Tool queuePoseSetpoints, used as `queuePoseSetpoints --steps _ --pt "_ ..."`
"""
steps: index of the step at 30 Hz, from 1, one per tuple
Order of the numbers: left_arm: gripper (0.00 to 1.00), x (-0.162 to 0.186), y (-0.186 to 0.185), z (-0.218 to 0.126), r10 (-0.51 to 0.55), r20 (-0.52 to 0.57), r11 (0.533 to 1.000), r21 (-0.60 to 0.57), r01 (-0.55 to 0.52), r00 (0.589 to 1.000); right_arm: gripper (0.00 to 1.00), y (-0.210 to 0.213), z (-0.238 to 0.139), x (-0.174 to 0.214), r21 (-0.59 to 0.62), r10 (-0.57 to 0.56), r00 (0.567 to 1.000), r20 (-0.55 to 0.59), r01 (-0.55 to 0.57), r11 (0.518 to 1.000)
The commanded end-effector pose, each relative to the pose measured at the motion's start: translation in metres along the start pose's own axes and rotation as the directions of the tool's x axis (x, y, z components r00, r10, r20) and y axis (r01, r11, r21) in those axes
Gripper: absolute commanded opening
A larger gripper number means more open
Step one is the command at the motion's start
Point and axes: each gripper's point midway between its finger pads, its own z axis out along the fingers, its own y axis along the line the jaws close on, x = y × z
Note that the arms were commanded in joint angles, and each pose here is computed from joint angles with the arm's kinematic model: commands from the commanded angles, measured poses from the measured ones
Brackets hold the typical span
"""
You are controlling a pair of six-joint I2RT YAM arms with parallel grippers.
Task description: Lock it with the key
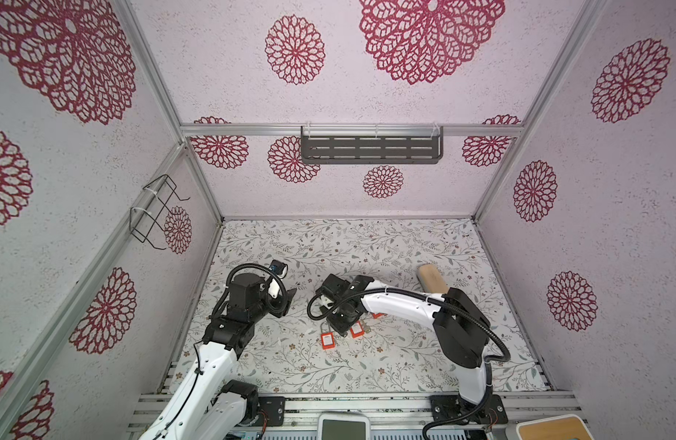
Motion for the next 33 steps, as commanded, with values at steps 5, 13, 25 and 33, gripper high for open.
queuePoseSetpoints --steps 5,13,25,33 --pt "0.72 -0.013 0.011 0.000 -0.079 0.084 0.997 -0.013 0.081 0.993 0.37 -0.009 -0.066 -0.030 0.073 -0.095 0.976 0.197 0.082 0.994" --pt "0.83 -0.003 0.079 -0.006 -0.198 0.208 0.925 -0.283 0.253 0.958 0.49 -0.096 -0.118 -0.022 0.281 -0.088 0.871 0.483 -0.059 0.958" --pt "0.92 0.040 0.149 0.020 -0.224 0.361 0.840 -0.399 0.367 0.905 0.99 -0.310 -0.179 0.136 0.412 -0.015 0.467 0.884 -0.764 0.497" --pt "0.97 0.046 0.151 0.060 -0.156 0.385 0.910 -0.302 0.284 0.910 0.99 -0.339 -0.154 0.169 0.320 -0.051 0.347 0.936 -0.785 0.531"
